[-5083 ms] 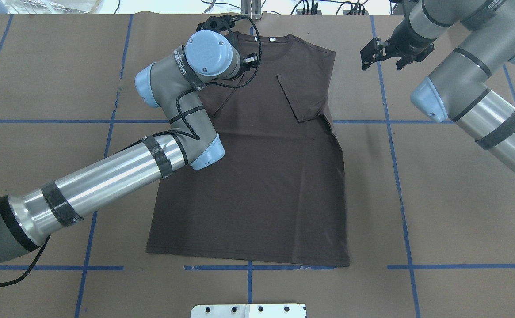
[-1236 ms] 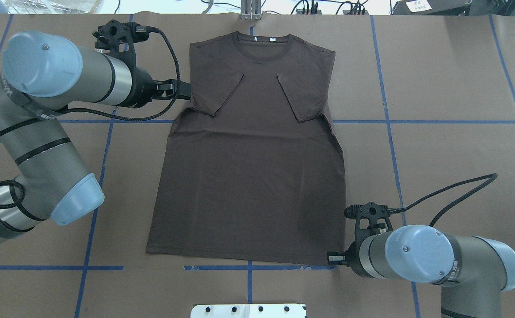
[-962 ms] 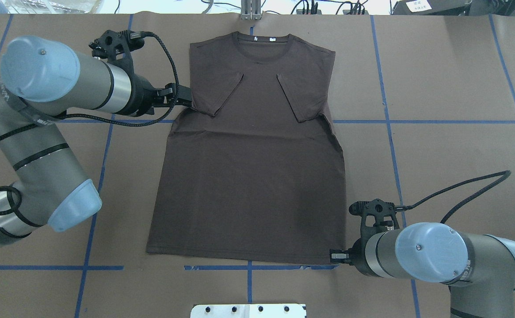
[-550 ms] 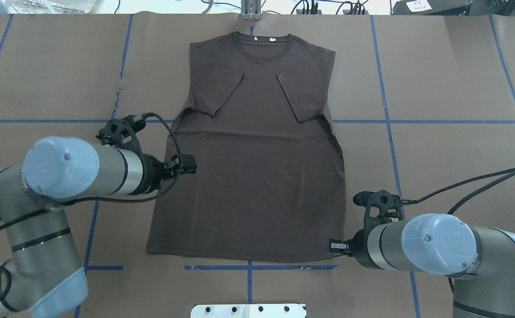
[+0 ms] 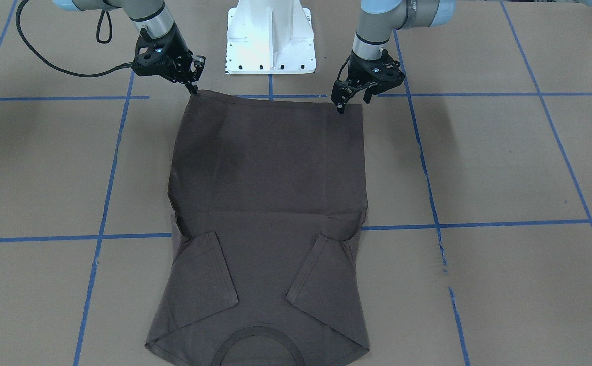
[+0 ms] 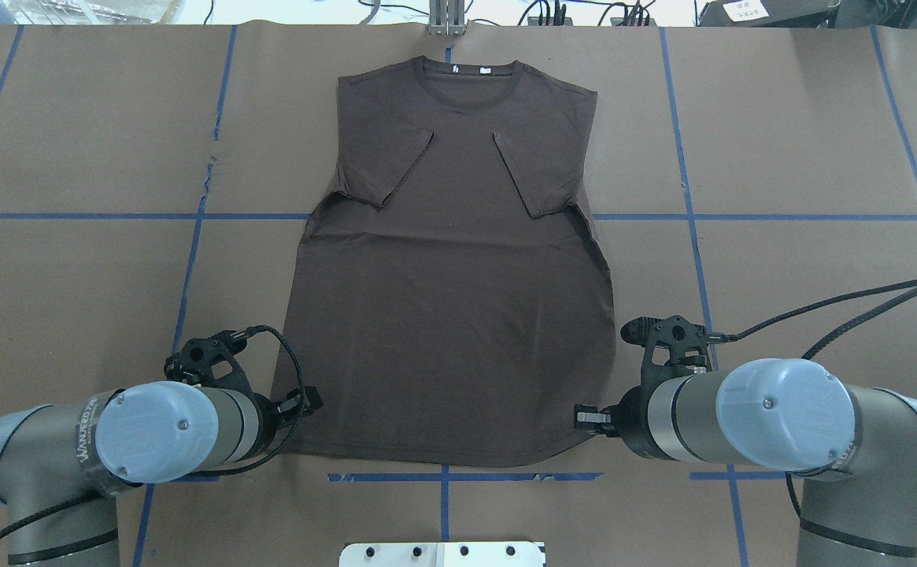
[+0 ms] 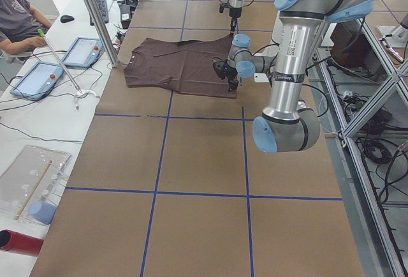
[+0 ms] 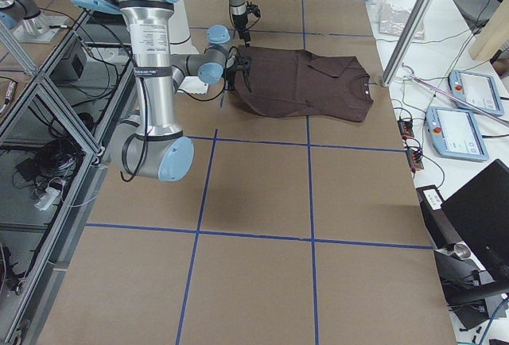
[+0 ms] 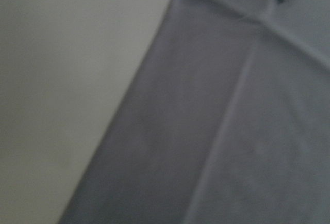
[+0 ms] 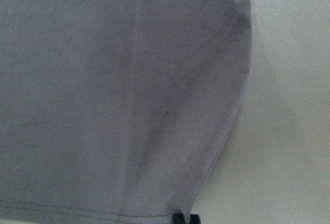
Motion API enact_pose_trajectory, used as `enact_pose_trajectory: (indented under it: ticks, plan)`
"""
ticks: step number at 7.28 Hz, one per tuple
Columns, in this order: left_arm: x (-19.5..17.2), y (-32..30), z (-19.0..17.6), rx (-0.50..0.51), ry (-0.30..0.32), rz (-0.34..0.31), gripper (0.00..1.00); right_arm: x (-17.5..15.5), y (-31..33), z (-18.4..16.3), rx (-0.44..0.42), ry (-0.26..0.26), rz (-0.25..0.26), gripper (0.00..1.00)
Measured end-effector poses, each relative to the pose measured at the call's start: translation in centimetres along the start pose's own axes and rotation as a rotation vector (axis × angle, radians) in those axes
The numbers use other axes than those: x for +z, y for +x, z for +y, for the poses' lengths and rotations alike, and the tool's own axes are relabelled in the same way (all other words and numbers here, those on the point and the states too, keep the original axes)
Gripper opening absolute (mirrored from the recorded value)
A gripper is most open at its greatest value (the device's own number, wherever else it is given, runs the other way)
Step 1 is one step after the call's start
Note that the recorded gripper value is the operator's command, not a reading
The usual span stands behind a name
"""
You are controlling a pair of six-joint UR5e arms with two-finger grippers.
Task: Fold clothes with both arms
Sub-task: 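Move the left gripper to the hem corner nearest the robot, then grasp both hem corners with the left and right grippers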
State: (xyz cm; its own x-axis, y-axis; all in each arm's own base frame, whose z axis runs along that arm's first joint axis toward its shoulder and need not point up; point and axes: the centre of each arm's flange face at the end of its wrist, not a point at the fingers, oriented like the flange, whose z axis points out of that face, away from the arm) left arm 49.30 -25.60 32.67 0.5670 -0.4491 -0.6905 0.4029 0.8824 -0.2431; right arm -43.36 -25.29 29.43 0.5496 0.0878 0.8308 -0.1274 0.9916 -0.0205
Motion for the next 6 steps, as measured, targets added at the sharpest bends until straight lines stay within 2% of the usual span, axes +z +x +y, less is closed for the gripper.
enact_pose_trajectory:
  ticks: [2, 6]
  plan:
    - [0.9, -0.8, 1.6, -0.006, -0.012, -0.03, 0.88, -0.2, -0.4, -0.1, -0.001, 0.003, -0.008, 0.0]
    - [2.1, -1.2, 1.6, 0.002, -0.004, -0.052, 0.84, -0.2, -0.4, -0.2, 0.0, 0.005, -0.009, 0.0]
